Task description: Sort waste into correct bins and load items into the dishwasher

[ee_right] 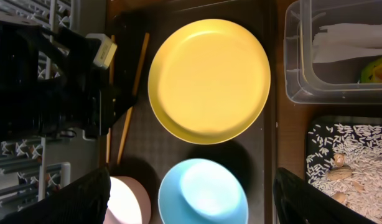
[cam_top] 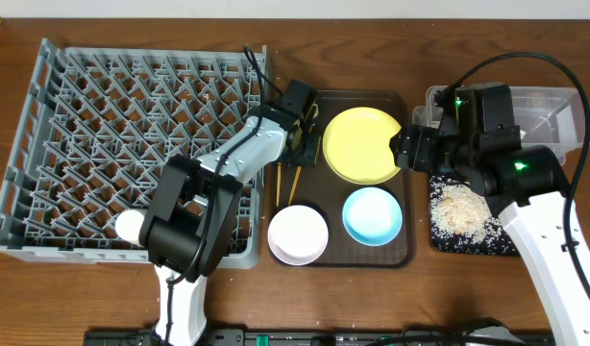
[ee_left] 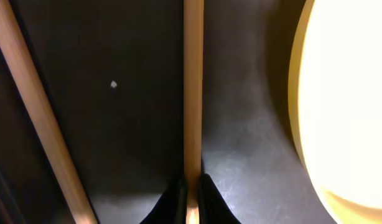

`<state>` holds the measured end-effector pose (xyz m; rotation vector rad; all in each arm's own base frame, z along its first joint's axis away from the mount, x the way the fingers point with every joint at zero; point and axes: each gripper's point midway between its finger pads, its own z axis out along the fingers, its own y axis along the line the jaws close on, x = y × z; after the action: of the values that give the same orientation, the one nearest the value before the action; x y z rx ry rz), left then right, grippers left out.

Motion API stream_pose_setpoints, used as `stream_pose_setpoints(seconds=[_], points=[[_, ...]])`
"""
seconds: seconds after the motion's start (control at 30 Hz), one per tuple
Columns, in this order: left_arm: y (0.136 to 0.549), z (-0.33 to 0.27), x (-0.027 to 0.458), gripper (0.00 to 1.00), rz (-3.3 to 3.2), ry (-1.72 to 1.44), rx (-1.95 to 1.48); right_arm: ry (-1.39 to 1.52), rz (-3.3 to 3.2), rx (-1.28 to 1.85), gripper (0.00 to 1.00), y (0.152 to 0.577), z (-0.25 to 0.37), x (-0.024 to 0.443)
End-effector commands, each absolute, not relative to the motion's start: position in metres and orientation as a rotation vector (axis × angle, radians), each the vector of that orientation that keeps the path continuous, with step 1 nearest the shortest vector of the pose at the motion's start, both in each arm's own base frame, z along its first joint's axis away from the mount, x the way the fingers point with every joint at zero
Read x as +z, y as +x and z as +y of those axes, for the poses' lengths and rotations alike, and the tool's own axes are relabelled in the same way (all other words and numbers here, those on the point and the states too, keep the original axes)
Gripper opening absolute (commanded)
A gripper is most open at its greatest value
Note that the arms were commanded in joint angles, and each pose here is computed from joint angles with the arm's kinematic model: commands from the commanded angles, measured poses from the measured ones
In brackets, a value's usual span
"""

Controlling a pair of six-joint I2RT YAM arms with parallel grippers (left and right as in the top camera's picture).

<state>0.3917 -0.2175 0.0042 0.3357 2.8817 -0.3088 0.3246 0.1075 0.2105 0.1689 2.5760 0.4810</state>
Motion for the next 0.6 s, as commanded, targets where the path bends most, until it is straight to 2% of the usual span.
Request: stream_pose_setpoints(seconds=[0.0,0.23,0.4,0.57], points=[[0.391,-0.217,0.015,0.08,2.877,0.352,-0.294,0.165,2.570,0.479,0.81,0.326,0.106,0.213],[0.401,-0.209,0.099,0.08,2.728,0.299,-0.349,0.165,2.573,0.478,0.80,0.326,0.106,0.212],[0.402,-0.181,0.163,0.08,2.611,0.221,-0.354,0.166,2.577,0.477,0.80,0.325,0.106,0.211],[0.401,-0.127,0.173,0.08,2.623,0.088,-0.157,0.166,2.578,0.477,0.80,0.325,0.106,0.211]])
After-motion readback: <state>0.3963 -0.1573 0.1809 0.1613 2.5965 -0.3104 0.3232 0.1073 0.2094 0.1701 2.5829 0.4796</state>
